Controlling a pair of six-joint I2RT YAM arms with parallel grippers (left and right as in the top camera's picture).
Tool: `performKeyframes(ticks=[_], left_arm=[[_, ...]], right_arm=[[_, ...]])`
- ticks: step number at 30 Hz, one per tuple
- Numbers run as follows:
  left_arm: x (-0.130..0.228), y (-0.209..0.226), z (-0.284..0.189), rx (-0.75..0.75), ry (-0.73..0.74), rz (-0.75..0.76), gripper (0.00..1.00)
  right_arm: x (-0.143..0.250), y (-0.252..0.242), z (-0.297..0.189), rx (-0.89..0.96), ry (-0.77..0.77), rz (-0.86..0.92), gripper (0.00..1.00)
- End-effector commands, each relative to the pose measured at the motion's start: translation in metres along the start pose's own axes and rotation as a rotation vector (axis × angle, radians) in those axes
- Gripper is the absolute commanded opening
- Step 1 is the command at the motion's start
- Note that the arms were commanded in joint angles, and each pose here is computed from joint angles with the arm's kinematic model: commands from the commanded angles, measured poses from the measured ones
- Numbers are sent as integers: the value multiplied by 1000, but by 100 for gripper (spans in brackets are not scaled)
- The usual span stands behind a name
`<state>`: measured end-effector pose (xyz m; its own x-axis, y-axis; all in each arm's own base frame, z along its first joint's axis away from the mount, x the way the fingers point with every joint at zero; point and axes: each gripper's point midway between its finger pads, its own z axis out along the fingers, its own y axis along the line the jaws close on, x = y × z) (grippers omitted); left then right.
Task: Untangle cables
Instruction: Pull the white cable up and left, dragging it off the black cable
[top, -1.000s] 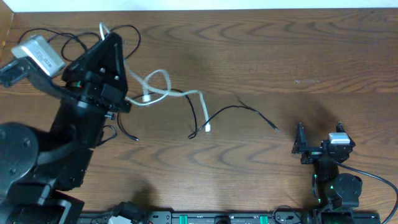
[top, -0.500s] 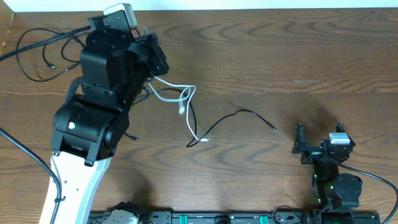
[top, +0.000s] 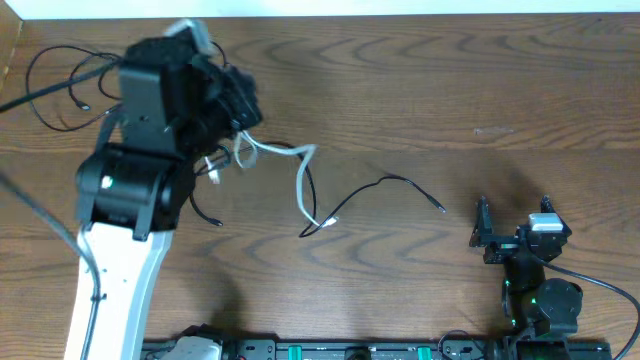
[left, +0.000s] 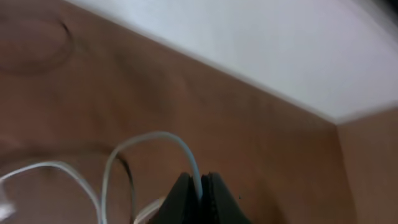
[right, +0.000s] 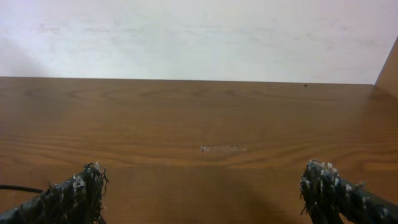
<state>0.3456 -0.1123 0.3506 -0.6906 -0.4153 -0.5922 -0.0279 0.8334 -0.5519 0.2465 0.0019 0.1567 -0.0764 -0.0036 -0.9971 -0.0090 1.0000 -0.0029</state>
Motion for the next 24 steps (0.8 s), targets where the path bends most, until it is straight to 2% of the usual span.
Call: performKeyframes(ticks=[1,8,13,16,21,24], left_arm=[[31,-19,16,135,188,32,7],[52,-40,20,274,306,81,7],[73,-59,18,311,356,133,7],[73,-53,25,226,315,169,7],[34,-11,37,-44,114,176,8],[7,-7,34,-56,14,165,8]], right_arm=[[1,3,0,-11,3,13,99],[1,3,0,-11,3,13,99],[1,3,0,-11,3,13,99],[1,3,0,-11,3,13,99],[1,3,0,-11,3,12,99],[1,3,0,-11,3,13,99]])
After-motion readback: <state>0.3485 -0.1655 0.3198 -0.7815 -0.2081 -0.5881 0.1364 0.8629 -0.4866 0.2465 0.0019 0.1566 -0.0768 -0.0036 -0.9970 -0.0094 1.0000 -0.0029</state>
